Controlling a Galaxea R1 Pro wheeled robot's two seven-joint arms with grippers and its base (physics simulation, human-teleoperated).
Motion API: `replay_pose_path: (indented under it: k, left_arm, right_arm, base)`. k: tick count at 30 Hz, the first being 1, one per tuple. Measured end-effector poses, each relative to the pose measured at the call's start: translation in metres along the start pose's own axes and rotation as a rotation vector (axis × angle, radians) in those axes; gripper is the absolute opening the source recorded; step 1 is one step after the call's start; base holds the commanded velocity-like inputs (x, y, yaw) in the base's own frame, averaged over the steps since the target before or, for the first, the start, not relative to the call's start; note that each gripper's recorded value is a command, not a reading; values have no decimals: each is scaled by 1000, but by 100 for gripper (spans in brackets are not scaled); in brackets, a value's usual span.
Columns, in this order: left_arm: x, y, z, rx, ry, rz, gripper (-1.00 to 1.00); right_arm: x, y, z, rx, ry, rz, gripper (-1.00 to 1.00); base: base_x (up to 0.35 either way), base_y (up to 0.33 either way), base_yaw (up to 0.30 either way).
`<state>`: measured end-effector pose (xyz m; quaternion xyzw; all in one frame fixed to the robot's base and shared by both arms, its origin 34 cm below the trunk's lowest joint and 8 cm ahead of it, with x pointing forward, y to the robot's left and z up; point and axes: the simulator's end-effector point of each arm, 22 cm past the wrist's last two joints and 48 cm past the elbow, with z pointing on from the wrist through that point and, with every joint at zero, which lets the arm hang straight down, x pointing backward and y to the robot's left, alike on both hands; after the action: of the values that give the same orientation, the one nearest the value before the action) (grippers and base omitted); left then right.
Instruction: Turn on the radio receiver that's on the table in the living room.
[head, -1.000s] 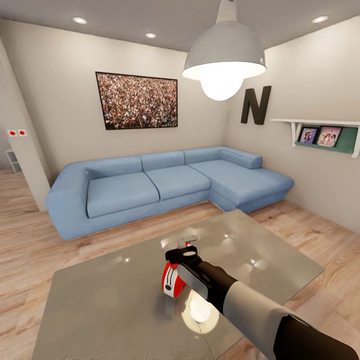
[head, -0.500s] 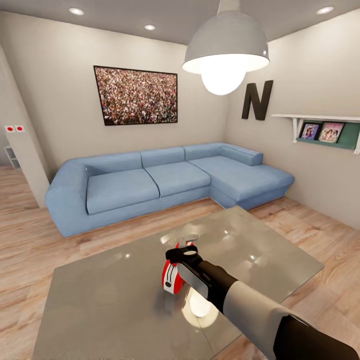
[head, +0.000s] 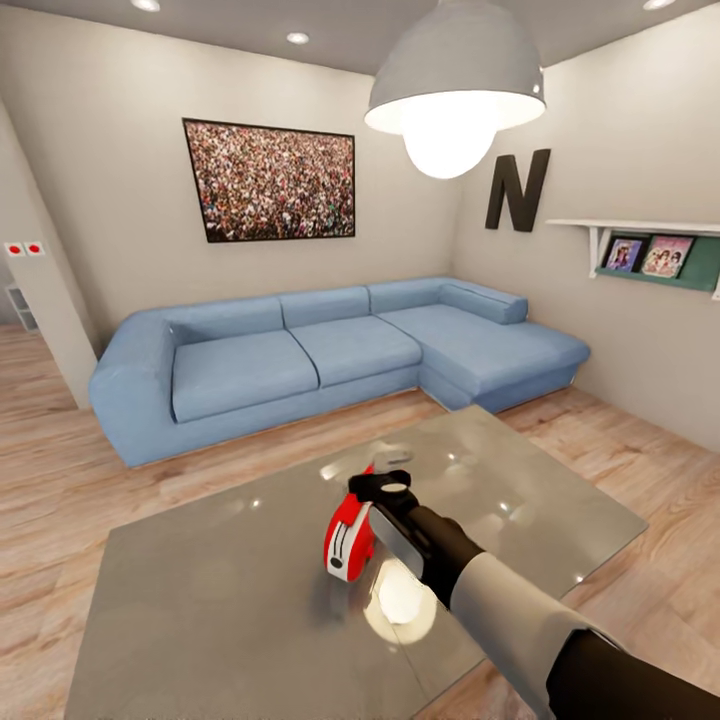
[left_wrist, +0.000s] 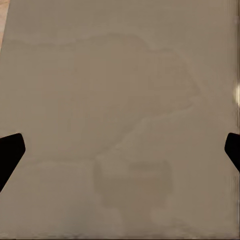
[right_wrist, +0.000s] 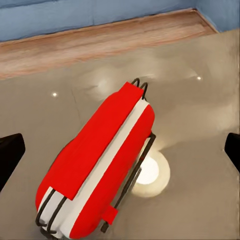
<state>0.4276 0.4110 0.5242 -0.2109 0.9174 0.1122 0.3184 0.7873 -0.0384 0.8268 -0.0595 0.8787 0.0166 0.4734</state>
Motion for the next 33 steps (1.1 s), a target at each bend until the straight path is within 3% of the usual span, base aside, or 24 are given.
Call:
replay_pose_path:
  k: [9, 33]
  left_arm:
    - [11, -8, -1, 7, 20, 0, 100]
    - [26, -3, 1, -5, 54, 16, 100]
  right_arm:
    - [2, -1, 6, -14, 0, -28, 100]
    - [23, 3, 19, -26, 35, -31, 100]
  base:
    - [0, 0, -38]
    - [0, 0, -107]
